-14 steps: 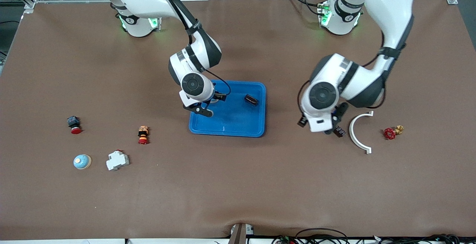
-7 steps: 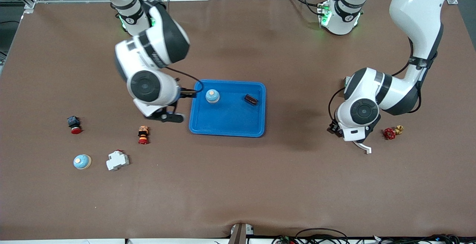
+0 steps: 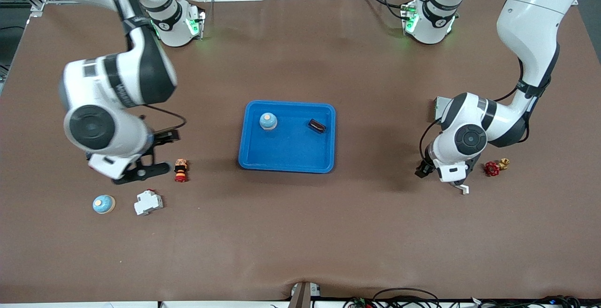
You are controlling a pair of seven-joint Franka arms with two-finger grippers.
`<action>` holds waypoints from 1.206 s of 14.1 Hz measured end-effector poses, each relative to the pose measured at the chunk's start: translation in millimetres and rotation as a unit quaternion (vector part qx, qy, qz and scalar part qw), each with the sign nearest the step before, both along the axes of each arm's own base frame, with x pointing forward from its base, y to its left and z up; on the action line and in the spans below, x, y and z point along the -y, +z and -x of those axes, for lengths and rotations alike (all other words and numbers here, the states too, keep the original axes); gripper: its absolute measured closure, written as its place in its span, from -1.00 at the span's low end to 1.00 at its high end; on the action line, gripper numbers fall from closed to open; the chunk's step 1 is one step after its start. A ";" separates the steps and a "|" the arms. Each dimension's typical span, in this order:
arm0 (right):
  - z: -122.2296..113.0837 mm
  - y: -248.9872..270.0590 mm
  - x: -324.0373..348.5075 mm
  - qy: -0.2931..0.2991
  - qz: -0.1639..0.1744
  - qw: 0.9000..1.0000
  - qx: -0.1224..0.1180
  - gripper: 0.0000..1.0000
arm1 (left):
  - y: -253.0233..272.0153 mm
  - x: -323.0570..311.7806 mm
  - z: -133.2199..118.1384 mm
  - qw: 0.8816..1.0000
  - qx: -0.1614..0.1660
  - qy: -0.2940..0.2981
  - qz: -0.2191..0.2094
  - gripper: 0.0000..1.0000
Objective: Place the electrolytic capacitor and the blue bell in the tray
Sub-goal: 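Move the left gripper to the second capacitor while the right gripper reaches the bell, then grasp the second capacitor with the left gripper while the right gripper grasps the bell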
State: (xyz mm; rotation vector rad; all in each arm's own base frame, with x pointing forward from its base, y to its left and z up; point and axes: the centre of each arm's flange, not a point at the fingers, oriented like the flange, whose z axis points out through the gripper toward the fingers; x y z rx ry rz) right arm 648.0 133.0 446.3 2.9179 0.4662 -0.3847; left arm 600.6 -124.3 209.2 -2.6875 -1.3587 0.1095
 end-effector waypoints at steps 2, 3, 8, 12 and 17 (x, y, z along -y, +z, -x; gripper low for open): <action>-15.3 0.4 55.4 0.026 -0.018 0.999 0.009 -1.00 | -12.3 -2.5 1.5 1.000 0.002 -0.007 -0.003 -1.00; -20.4 -1.4 83.0 0.040 -0.025 0.999 0.009 -1.00 | -17.7 -2.8 3.6 1.000 -0.001 -0.011 -0.005 -1.00; -44.8 -41.6 189.0 0.114 -0.036 0.992 0.029 -1.00 | -23.6 -14.2 3.4 1.000 0.005 -0.016 -0.013 -0.93; -64.2 -111.6 244.4 0.174 -0.039 0.983 0.051 -1.00 | -29.3 -27.3 2.2 1.000 0.010 -0.019 -0.019 -0.15; -76.3 -175.3 264.5 0.216 -0.036 0.973 0.074 -1.00 | -29.7 -24.2 2.4 1.000 0.012 -0.008 -0.018 0.31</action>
